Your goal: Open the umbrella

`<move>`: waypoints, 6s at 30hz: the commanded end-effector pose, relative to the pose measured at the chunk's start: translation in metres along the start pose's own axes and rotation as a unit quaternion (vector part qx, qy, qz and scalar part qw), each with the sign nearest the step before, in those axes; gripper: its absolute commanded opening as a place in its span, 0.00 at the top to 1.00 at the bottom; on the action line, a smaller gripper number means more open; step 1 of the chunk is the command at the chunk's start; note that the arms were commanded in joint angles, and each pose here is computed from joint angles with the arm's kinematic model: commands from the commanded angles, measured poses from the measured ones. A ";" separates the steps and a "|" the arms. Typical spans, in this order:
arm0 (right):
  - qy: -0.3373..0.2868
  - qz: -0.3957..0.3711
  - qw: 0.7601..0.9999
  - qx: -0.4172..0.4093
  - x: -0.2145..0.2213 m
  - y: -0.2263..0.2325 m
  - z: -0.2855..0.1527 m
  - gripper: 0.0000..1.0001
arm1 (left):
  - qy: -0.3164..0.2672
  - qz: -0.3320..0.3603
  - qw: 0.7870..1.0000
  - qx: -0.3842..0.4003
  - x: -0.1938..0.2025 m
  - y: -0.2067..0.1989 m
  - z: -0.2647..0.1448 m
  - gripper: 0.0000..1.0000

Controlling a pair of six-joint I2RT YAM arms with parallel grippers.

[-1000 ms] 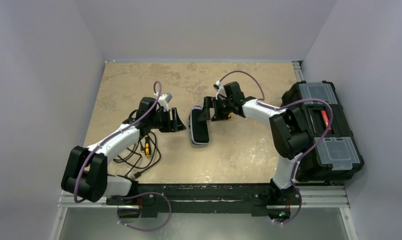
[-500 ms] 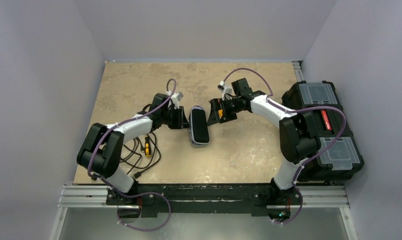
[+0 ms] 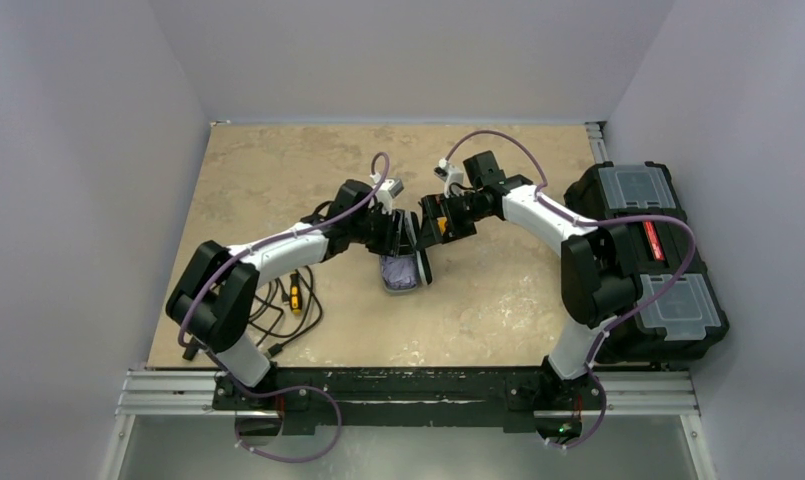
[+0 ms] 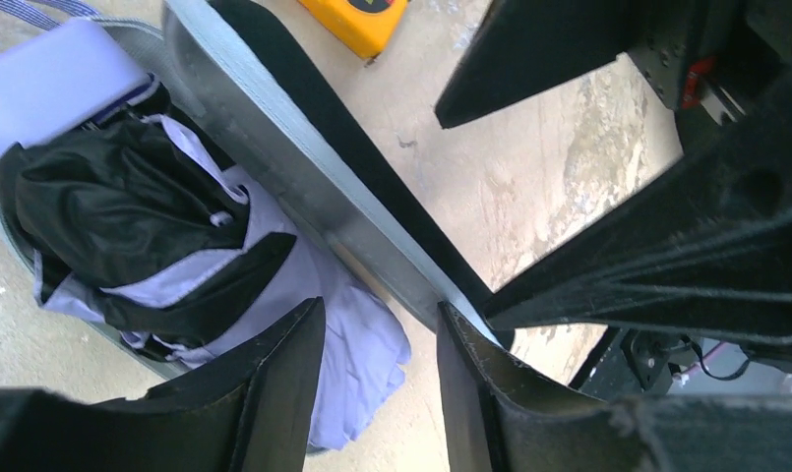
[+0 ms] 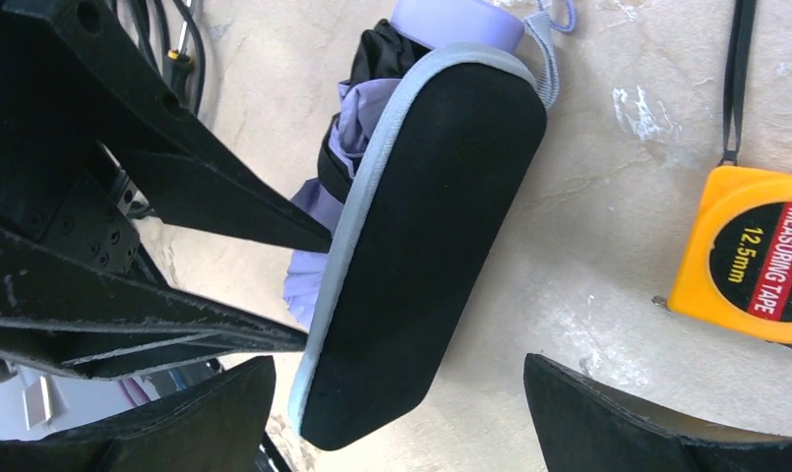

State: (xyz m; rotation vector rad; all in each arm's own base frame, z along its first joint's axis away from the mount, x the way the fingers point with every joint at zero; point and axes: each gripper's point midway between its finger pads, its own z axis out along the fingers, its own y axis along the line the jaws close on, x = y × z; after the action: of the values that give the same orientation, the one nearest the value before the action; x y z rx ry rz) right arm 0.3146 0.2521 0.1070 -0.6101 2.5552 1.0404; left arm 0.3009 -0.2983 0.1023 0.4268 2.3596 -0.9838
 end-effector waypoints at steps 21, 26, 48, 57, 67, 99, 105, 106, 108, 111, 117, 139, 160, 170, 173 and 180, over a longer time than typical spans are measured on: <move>0.009 -0.008 0.990 0.144 0.010 -0.057 -0.004 0.40 | 0.027 0.067 0.991 -0.116 -0.007 0.029 -0.022 0.48; -0.001 -0.018 0.993 0.119 -0.001 -0.044 -0.010 0.33 | 0.035 0.079 0.988 -0.129 -0.004 0.039 -0.017 0.50; 0.027 0.023 0.996 0.085 0.014 -0.052 0.021 0.42 | 0.032 0.060 0.988 -0.136 0.001 0.062 -0.018 0.53; -0.006 0.033 0.999 0.011 0.011 -0.023 0.006 1.00 | 0.013 0.059 0.985 -0.159 -0.014 0.091 -0.037 0.53; -0.021 0.079 0.997 0.005 0.018 -0.024 0.014 1.00 | -0.003 0.034 0.989 -0.142 -0.021 0.030 -0.050 0.35; -0.038 0.074 0.996 0.014 0.019 -0.025 0.016 1.00 | 0.118 -0.030 0.946 -0.300 0.037 0.084 0.031 0.33; -0.044 0.069 0.996 0.030 0.019 -0.030 0.015 1.00 | 0.149 -0.024 0.932 -0.329 0.049 0.100 0.035 0.50; -0.045 0.069 0.996 0.036 0.019 -0.032 0.016 1.00 | 0.149 -0.020 0.934 -0.324 0.047 0.098 0.034 0.68; -0.051 0.071 0.995 0.055 0.017 -0.040 0.016 1.00 | 0.132 -0.007 0.941 -0.311 0.033 0.089 0.028 0.90; -0.065 0.071 0.992 0.081 0.009 -0.049 0.016 1.00 | 0.085 0.009 0.961 -0.262 0.002 0.058 0.015 1.00; -0.092 0.075 0.988 0.100 -0.015 -0.058 0.019 1.00 | -0.031 0.034 0.987 -0.155 -0.066 -0.005 -0.029 1.00; -0.209 0.192 0.946 0.153 -0.153 -0.183 0.014 0.83 | -0.073 0.019 0.974 -0.214 -0.091 0.077 -0.132 1.00; -0.322 -0.035 0.945 0.038 -0.181 -0.049 -0.140 0.01 | -0.211 0.110 0.971 -0.019 -0.158 -0.017 -0.150 1.00; -0.372 -0.171 0.901 -0.146 -0.141 0.148 -0.186 0.01 | -0.289 0.268 0.917 0.057 -0.172 -0.089 -0.192 1.00; -0.391 -0.175 0.889 -0.165 -0.137 0.174 -0.183 0.01 | -0.305 0.298 0.902 0.070 -0.169 -0.115 -0.198 1.00; -0.403 -0.176 0.872 -0.214 -0.133 0.216 -0.169 0.02 | -0.319 0.306 0.889 0.122 -0.157 -0.160 -0.198 1.00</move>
State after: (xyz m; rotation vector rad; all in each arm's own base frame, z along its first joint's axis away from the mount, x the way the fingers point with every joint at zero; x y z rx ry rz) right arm 0.3068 0.2951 0.3780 -0.5803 1.5599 1.3219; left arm 0.2896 -0.2676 0.3560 0.7422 1.5774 -0.9080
